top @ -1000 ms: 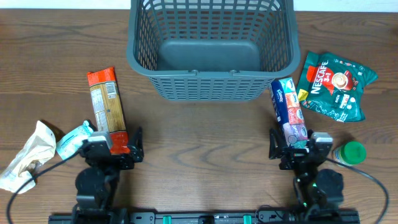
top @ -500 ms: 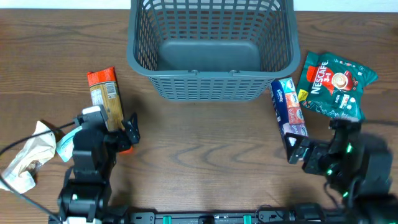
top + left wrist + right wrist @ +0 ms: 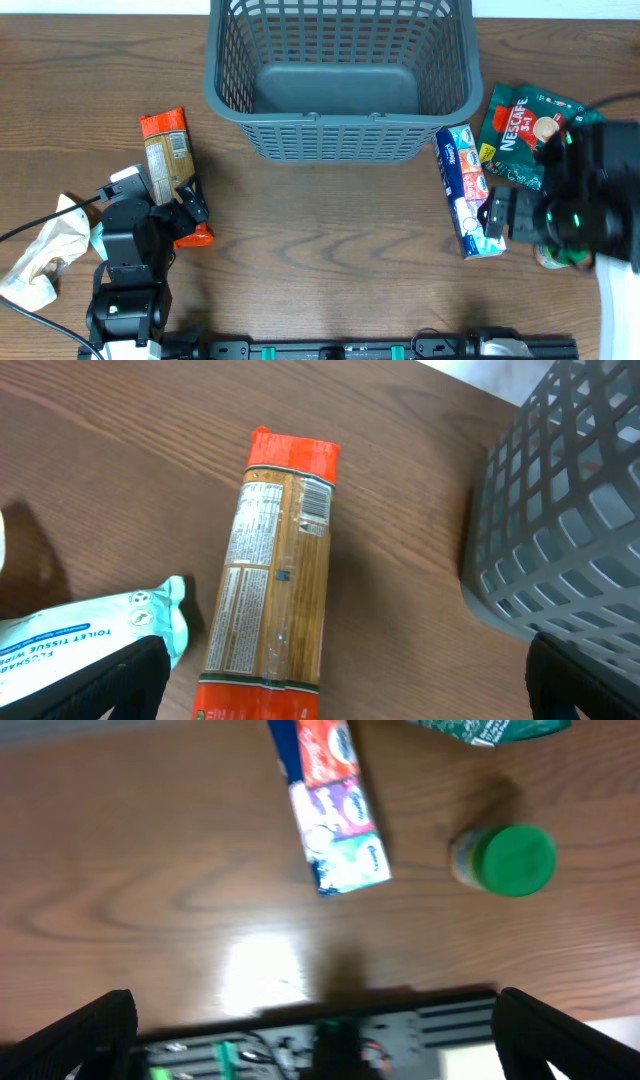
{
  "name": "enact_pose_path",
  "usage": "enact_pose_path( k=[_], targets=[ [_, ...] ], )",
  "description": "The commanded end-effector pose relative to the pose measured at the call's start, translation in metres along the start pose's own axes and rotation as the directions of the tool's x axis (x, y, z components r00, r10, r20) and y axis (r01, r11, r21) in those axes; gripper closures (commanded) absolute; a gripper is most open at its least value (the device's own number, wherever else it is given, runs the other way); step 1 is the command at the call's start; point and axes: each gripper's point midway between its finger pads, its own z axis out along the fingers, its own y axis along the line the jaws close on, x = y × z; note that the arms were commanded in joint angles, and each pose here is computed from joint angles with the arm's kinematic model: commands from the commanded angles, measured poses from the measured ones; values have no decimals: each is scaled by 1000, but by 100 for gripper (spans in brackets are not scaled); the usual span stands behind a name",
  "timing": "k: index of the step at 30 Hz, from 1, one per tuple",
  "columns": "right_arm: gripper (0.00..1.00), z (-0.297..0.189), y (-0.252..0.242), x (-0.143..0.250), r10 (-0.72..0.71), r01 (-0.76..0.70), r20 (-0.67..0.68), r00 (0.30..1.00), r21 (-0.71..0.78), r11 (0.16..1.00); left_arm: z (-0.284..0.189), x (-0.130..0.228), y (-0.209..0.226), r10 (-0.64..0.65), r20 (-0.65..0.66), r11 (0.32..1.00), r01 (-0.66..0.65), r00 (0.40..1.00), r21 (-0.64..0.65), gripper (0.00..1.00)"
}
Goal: Pack container
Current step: 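Reach the right gripper to the blue Kleenex pack and grasp it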
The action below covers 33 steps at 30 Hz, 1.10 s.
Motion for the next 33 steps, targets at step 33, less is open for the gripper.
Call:
enact_pose_path(
  k=[33],
  targets=[
    [1, 245, 6, -46, -233, 234, 29, 972, -22, 972, -5, -13, -2, -12, 37, 1000, 12, 999, 3, 1]
  ],
)
